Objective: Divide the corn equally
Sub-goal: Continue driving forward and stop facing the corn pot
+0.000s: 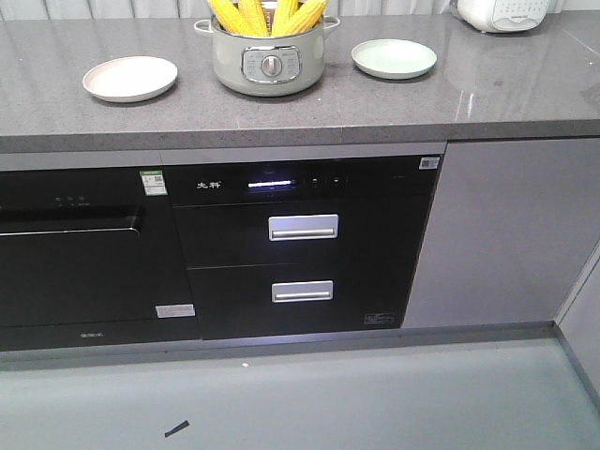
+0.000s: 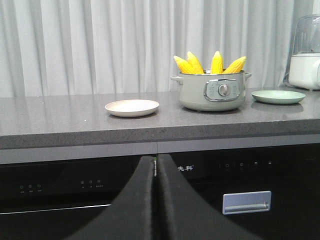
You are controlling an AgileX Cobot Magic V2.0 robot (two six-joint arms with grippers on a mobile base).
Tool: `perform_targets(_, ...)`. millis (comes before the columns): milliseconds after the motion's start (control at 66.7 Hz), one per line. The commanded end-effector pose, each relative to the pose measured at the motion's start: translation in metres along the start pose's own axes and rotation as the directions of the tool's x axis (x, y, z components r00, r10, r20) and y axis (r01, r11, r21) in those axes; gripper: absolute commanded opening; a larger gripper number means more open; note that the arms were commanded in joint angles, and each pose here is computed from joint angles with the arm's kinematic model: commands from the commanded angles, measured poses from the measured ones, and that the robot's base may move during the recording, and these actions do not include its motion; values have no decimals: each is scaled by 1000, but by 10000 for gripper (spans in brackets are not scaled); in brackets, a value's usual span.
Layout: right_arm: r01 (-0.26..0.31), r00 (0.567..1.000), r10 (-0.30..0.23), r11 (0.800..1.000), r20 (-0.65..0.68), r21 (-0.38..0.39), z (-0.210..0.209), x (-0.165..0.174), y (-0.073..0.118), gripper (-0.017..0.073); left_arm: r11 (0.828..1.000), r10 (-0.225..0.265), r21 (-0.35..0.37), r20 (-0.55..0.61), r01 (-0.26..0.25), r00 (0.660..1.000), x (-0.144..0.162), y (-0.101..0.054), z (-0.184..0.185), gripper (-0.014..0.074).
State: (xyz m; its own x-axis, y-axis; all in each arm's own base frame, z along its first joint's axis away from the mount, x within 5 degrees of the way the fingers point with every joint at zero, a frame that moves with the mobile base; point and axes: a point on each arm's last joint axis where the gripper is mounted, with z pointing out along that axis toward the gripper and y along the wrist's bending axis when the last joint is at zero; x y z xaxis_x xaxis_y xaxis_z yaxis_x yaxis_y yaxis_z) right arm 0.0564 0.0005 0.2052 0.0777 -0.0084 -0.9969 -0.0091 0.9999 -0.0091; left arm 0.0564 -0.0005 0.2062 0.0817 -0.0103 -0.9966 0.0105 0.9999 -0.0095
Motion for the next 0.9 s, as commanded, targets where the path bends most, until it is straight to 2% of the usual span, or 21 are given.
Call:
perform_targets(0, 17, 997, -17, 1000, 73, 8, -1, -4, 0, -5, 1000, -12, -2, 107, 13, 994, -14, 0, -2, -6)
perform_targets(884, 17, 997, -17, 1000, 73, 8, -1, -4, 0, -5, 1000, -12, -2, 107, 13, 994, -14, 0, -2, -6)
